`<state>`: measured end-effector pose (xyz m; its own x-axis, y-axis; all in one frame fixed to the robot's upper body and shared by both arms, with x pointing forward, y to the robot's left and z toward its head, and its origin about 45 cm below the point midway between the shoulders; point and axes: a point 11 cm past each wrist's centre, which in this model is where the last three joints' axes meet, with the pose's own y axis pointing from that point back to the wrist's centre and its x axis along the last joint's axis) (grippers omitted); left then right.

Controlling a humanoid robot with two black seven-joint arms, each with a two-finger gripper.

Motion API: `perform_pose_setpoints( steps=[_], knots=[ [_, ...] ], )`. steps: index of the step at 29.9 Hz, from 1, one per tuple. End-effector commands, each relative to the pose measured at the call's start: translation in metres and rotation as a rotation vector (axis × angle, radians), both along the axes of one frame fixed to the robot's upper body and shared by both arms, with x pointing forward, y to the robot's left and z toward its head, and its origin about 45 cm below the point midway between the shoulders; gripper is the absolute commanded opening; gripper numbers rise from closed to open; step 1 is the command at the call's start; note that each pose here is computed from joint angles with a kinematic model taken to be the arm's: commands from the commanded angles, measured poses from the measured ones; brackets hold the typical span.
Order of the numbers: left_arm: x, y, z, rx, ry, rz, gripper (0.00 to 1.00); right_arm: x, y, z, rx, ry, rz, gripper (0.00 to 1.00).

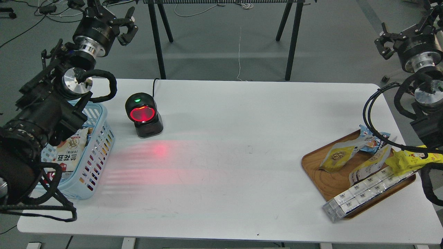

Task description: Scan snack and place in basket

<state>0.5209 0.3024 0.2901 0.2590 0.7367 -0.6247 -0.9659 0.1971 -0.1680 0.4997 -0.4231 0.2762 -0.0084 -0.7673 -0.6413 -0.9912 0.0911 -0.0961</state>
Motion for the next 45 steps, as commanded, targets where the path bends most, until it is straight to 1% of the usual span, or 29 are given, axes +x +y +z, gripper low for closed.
perform_pose_setpoints(
  steps=[1,6,10,13,19,21,24,26,29,34,37,41,45],
  knots=[
    [0.000,-0.004,0.000,-0.001,0.001,-0.007,1.00,0.000,0.000,0.000,-0.001,0.000,0.000,0.99],
    [0.001,-0.002,0.002,-0.001,-0.004,-0.005,1.00,0.001,0.000,0.003,-0.003,-0.006,0.001,0.99],
    [0.001,0.002,0.004,0.001,-0.007,0.003,1.00,0.003,-0.007,0.025,-0.030,-0.042,0.013,0.99],
    [0.000,0.004,0.004,0.000,-0.011,0.010,1.00,0.007,-0.011,0.057,-0.100,-0.082,0.043,0.99],
    [0.000,0.006,0.005,0.000,-0.013,0.014,1.00,0.023,0.016,0.122,-0.378,-0.125,0.162,0.99],
    [0.000,0.006,0.007,-0.003,-0.019,0.010,1.00,0.028,0.029,0.146,-0.418,-0.160,0.190,0.99],
    [0.000,0.012,0.014,0.001,-0.033,0.010,1.00,0.030,0.035,0.180,-0.465,-0.208,0.200,0.99],
    [0.000,0.013,0.017,0.002,-0.038,0.006,1.00,0.032,0.046,0.194,-0.507,-0.226,0.226,0.99],
    [-0.001,0.009,0.018,0.004,-0.042,-0.007,1.00,0.033,0.077,0.217,-0.621,-0.259,0.304,0.99],
    [-0.001,0.005,0.016,0.006,-0.036,-0.017,1.00,0.034,0.111,0.235,-0.847,-0.277,0.375,0.99],
    [-0.001,0.006,0.016,0.006,-0.037,-0.016,1.00,0.033,0.141,0.233,-0.980,-0.287,0.457,0.99],
    [-0.001,0.005,0.016,0.006,-0.036,-0.017,1.00,0.024,0.185,0.221,-1.269,-0.301,0.611,0.99],
    [-0.001,0.005,0.017,0.006,-0.038,-0.018,1.00,0.008,0.221,0.217,-1.508,-0.365,0.739,0.99]
  ],
)
